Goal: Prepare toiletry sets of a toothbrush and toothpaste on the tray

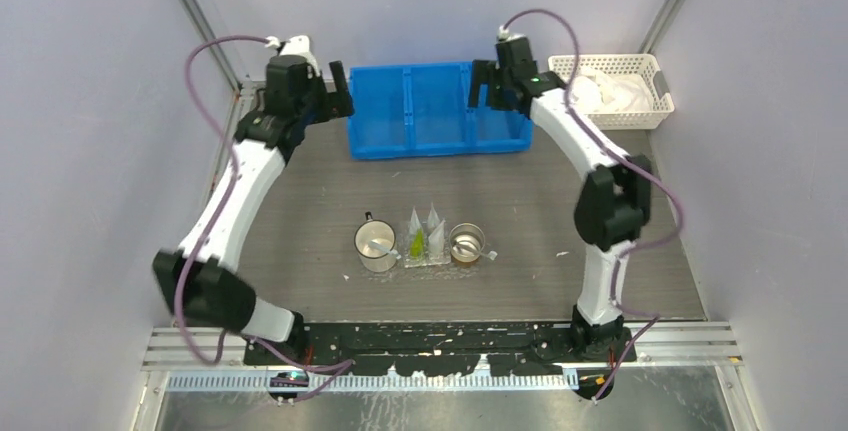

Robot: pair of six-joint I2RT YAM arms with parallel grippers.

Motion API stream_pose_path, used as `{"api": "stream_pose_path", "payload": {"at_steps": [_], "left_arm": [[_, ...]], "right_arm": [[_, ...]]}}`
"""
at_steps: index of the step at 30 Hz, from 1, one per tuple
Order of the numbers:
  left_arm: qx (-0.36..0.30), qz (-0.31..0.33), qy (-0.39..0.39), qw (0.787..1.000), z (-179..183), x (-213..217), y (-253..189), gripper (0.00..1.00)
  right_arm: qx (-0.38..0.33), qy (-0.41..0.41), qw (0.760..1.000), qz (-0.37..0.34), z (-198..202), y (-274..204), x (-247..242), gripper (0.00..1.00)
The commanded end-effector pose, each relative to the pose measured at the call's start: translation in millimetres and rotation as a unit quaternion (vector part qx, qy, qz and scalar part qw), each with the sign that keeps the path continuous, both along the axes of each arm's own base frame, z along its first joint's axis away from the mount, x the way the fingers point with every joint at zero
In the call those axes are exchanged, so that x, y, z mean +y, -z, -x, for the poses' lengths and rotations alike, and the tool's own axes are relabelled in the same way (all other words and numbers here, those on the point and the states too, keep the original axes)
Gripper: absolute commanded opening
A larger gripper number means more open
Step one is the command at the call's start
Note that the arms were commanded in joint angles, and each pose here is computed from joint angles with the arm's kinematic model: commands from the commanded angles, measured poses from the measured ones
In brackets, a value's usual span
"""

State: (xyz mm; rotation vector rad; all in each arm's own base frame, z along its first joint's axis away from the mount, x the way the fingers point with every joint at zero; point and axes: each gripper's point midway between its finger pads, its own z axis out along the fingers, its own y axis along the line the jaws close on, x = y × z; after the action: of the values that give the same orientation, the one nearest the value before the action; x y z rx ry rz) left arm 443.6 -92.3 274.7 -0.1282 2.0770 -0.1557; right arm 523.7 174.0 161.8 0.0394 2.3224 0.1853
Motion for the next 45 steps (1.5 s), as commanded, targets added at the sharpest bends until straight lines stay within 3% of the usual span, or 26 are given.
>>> {"api": "stream_pose_path", "payload": {"at_steps": [1, 7, 11, 15, 23, 28, 31, 35, 41, 45], "left_arm": [[-0.043, 0.062, 0.052, 0.996, 75, -15, -52, 1.00], [-0.077, 0.157, 0.189, 0.966, 192, -59, -54, 1.00], [-0.038, 0.197, 0.250, 0.947, 244, -78, -23, 1.00], [-0.022, 0.221, 0.268, 0.937, 277, -78, 5, 1.00], [0.030, 0.218, 0.236, 0.947, 299, -62, 57, 1.00], [0.028, 0.203, 0.143, 0.968, 283, -38, 65, 1.00], [0.002, 0.165, 0.077, 0.983, 259, -18, 61, 1.00], [-0.012, 0.091, 0.035, 0.995, 223, -8, 63, 1.00], [-0.029, 0.039, 0.011, 0.999, 176, 5, 77, 1.00], [-0.033, 0.044, -0.024, 0.998, 161, 33, 80, 1.00]], "right_arm": [[-0.132, 0.023, 0.991, -0.023, 46, -135, -29, 1.00], [-0.136, -0.008, 0.987, -0.084, 149, -154, -32, 1.00], [-0.090, -0.043, 0.990, -0.101, 217, -142, -26, 1.00], [-0.050, -0.066, 0.988, -0.130, 272, -120, -16, 1.00], [-0.004, -0.066, 0.986, -0.151, 337, -63, -7, 0.99], [-0.035, -0.006, 0.991, -0.130, 330, -41, -25, 1.00], [-0.108, 0.029, 0.986, -0.123, 308, -50, -36, 1.00], [-0.196, 0.067, 0.978, -0.038, 269, -59, -62, 1.00], [-0.185, 0.172, 0.962, -0.106, 213, -41, -129, 1.00], [-0.205, 0.218, 0.951, -0.084, 203, -45, -168, 1.00]]}}
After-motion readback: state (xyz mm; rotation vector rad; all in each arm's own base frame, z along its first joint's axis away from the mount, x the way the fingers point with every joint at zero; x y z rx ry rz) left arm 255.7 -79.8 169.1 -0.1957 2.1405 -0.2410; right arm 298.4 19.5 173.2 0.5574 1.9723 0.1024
